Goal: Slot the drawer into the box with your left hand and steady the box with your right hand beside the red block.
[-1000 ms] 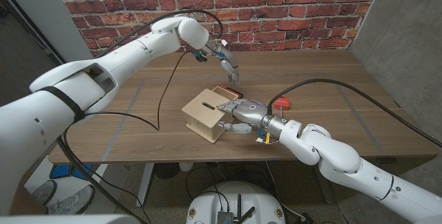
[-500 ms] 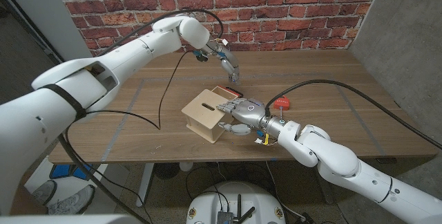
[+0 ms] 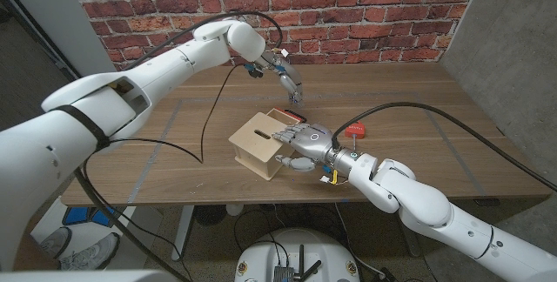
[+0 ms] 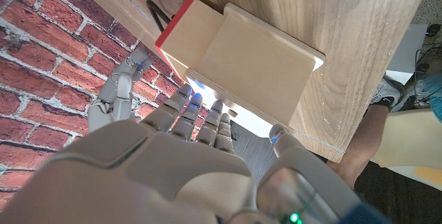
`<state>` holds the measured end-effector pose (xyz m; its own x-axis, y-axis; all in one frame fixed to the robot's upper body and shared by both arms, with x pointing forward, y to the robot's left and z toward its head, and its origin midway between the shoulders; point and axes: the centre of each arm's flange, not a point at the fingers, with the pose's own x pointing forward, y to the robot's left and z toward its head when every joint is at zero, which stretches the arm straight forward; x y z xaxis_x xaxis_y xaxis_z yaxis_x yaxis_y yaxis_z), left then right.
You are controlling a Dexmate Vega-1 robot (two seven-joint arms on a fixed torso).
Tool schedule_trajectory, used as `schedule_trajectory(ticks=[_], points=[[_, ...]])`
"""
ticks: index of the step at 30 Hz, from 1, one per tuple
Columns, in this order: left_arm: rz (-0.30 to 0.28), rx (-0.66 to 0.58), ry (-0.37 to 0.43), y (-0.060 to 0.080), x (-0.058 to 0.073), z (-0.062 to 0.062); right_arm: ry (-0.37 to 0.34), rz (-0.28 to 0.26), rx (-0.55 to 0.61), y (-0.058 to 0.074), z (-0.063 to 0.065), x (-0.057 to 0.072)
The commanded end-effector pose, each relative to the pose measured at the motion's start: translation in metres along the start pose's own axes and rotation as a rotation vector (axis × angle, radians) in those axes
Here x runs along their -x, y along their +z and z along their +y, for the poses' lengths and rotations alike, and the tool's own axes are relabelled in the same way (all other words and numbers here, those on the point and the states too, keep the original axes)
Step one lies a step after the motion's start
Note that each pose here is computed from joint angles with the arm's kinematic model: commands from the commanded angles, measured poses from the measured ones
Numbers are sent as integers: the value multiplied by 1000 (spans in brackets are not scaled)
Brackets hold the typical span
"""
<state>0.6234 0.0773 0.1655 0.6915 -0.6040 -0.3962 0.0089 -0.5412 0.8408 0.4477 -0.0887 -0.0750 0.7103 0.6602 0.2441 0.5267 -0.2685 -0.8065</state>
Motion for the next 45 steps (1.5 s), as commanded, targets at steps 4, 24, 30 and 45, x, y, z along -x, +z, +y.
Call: schedule_trajectory(ticks=[4, 24, 30, 45], points=[[-10, 0, -2, 4, -2, -1, -20, 8, 12, 6, -4, 3], [-19, 0, -2, 9, -2, -7, 1, -22, -24, 13, -1, 4], [-21, 0, -5, 10, -3, -9, 10, -27, -39, 15, 0, 3], [-23, 4, -2, 10, 1, -15, 18, -39, -71, 17, 2, 1]])
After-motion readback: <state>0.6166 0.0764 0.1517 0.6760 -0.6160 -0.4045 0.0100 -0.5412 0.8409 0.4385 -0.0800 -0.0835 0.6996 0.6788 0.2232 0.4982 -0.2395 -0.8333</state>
